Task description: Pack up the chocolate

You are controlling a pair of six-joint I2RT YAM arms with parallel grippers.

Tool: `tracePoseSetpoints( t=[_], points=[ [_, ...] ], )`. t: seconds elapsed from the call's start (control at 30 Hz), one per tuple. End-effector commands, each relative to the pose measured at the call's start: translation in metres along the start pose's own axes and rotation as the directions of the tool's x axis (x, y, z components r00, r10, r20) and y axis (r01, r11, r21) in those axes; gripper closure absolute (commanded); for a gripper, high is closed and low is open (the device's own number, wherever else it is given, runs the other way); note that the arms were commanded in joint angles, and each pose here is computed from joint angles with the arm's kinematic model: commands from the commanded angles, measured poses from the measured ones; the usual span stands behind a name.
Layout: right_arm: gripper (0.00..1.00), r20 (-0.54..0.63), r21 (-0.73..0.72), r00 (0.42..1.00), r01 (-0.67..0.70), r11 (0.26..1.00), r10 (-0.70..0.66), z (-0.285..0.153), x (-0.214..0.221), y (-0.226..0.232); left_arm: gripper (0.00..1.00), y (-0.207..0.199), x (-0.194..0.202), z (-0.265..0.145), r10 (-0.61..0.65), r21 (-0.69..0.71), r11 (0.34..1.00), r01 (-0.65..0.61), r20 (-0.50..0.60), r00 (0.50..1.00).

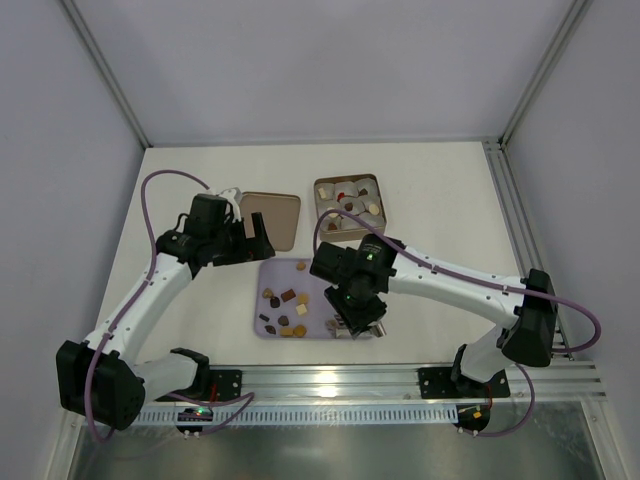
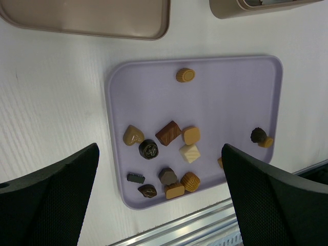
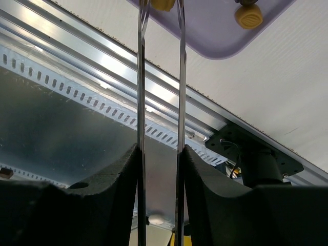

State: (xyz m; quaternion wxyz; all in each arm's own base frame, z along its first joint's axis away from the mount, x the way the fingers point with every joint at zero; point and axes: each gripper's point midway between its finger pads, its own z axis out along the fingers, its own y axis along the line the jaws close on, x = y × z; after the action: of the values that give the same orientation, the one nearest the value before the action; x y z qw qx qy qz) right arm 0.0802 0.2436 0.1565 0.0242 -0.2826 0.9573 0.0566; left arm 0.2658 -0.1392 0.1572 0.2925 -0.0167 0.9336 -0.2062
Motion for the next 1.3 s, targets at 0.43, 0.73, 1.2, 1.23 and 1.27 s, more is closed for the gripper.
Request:
tracePoseSetpoints(
  t=[0.43,0.73,1.2,1.23,1.27],
  points=[
    [0.64,0.028,0.013,1.000,0.010,1.000,-0.011,-0.006,-0.008,-0.008,0.00,-0.004,-0.006,0.000,0.003,0.015,1.000,-0.004,0.022,1.000],
    [0.64,0.062,0.008,0.998,0.011,1.000,-0.012,-0.026,-0.016,-0.009,0.00,-0.004,-0.006,-0.001,0.004,0.014,1.000,-0.004,0.025,1.000],
    [0.65,0.127,0.045,0.992,-0.006,0.999,0.001,-0.039,-0.035,-0.022,0.00,-0.003,-0.006,0.000,0.003,0.009,1.000,-0.004,0.024,1.000],
    [0.65,0.136,0.049,0.991,-0.022,0.999,0.015,-0.040,-0.041,-0.027,0.00,-0.003,-0.006,-0.001,0.004,0.010,1.000,-0.004,0.027,1.000],
    [0.65,0.158,0.051,0.987,-0.030,0.998,0.021,-0.045,-0.046,-0.030,0.00,-0.003,-0.006,-0.001,0.002,0.009,1.000,-0.003,0.028,1.000]
  ],
)
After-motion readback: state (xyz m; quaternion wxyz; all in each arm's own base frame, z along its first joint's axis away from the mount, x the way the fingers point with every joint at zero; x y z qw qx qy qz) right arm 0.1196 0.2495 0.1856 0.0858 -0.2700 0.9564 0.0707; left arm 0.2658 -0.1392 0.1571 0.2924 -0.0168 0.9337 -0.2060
